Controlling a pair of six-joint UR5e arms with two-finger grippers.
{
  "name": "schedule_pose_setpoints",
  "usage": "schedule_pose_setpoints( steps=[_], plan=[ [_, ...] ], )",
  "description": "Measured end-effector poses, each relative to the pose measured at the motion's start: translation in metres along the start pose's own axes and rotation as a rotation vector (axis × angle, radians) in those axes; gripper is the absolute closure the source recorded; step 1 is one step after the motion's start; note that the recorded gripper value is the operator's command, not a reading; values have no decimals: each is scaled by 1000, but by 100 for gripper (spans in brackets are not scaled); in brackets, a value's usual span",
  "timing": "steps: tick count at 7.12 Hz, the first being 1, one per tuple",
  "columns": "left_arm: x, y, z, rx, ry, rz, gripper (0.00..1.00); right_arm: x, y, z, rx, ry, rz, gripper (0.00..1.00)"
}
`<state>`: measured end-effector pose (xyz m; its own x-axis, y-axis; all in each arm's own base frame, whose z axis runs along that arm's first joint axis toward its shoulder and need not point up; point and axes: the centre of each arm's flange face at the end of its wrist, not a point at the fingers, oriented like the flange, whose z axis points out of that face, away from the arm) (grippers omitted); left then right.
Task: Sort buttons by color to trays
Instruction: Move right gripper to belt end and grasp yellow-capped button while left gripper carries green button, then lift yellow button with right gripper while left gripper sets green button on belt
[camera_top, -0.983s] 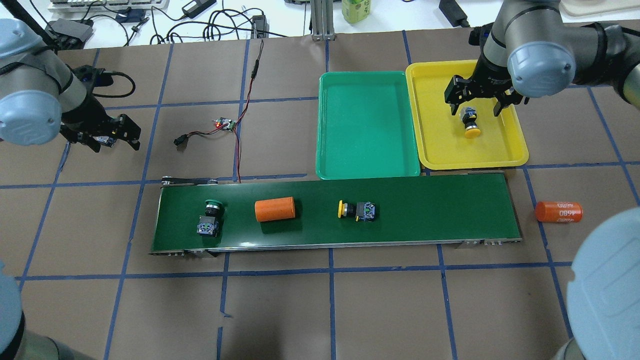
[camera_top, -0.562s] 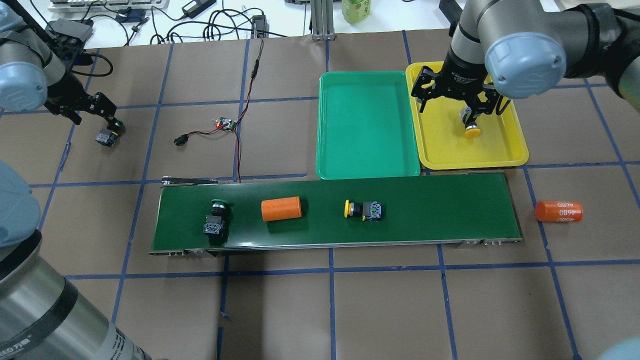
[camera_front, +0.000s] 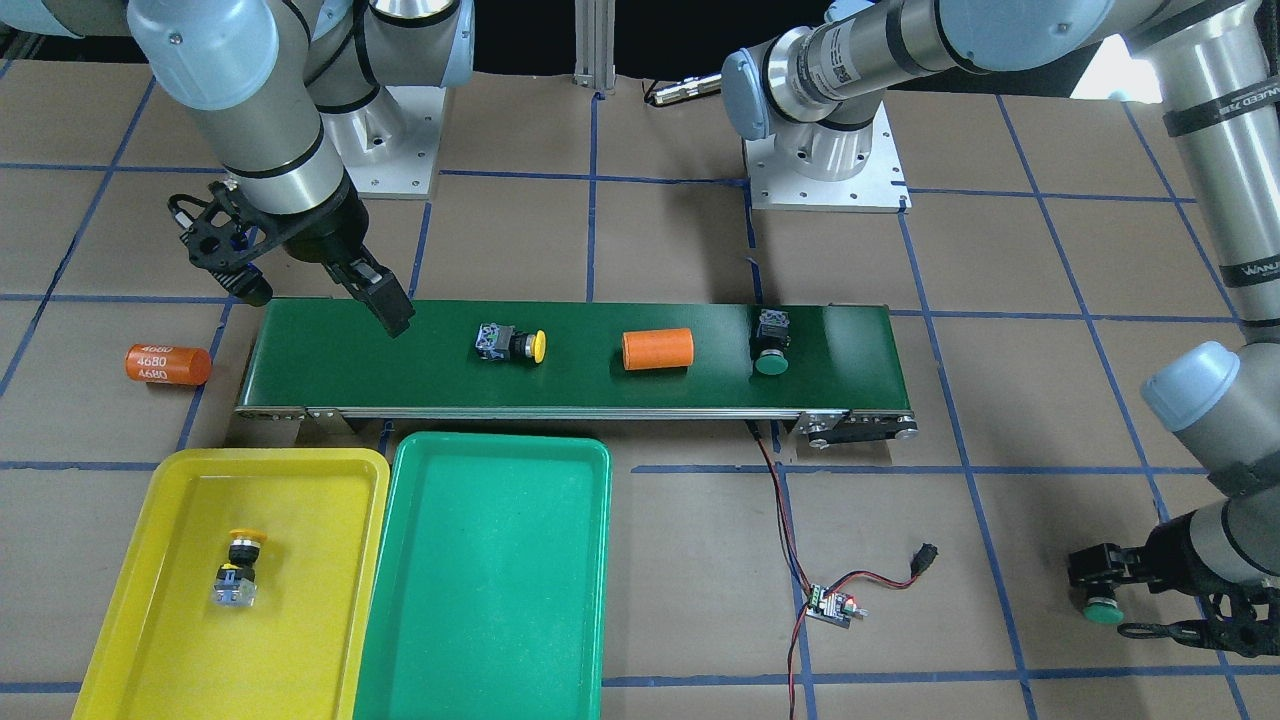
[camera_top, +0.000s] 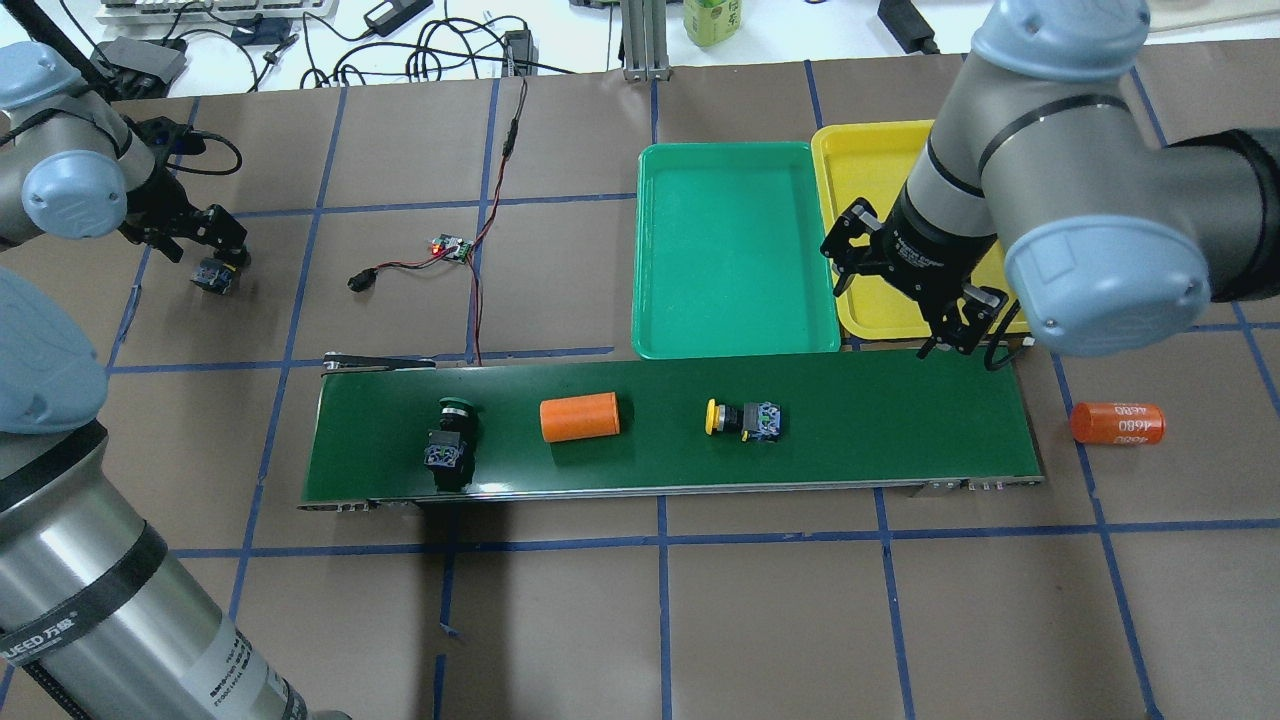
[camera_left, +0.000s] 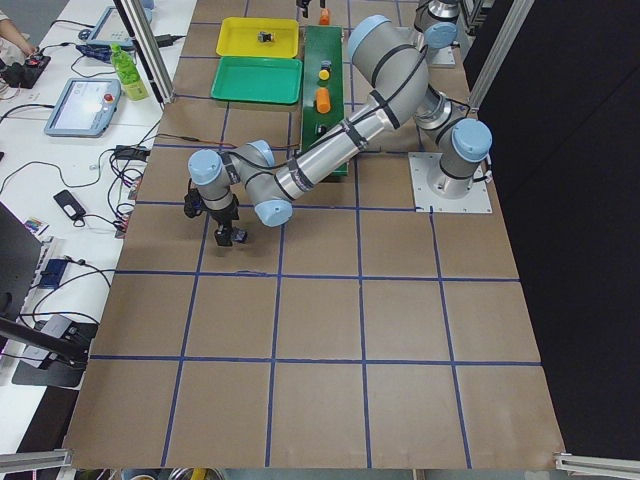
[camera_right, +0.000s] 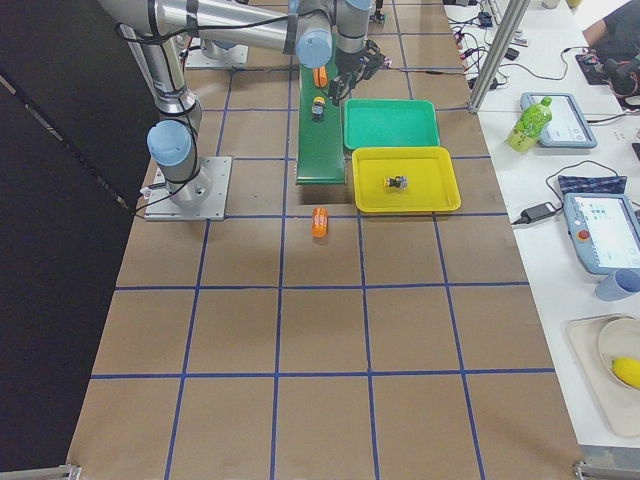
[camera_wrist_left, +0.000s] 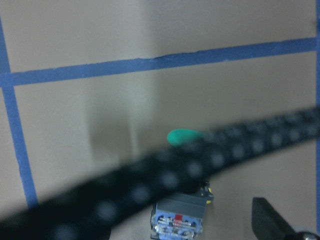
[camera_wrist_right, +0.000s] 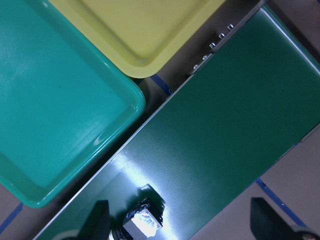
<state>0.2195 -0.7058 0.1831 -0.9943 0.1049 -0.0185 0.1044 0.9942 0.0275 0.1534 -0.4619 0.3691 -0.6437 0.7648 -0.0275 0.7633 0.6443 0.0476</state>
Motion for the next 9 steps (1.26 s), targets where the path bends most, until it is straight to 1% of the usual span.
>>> schedule_pose_setpoints(
  steps=[1,2,3,4,6,7,9],
  plan=[
    [2,3,10,-10,7,6,93,7,6,20,-7,0,120,0],
    [4,5,15,-14,7,16,100,10,9,35,-17,9,186,0],
    [4,7,12,-9,0,22,100,9,8,48,-29,25,211,0],
    [5,8,8,-7,-4,22,100,3,8,64,-39,41,217,0],
    [16,17,-5,-15,-4,-1,100,-10,16,87,-35,48,198,0],
    [41,28,-21,-26,0,-49,100,-11,20,98,-40,52,193,0],
    [123,74,-60,-41,9,-134,100,-10,22,114,-41,48,193,0]
  ],
)
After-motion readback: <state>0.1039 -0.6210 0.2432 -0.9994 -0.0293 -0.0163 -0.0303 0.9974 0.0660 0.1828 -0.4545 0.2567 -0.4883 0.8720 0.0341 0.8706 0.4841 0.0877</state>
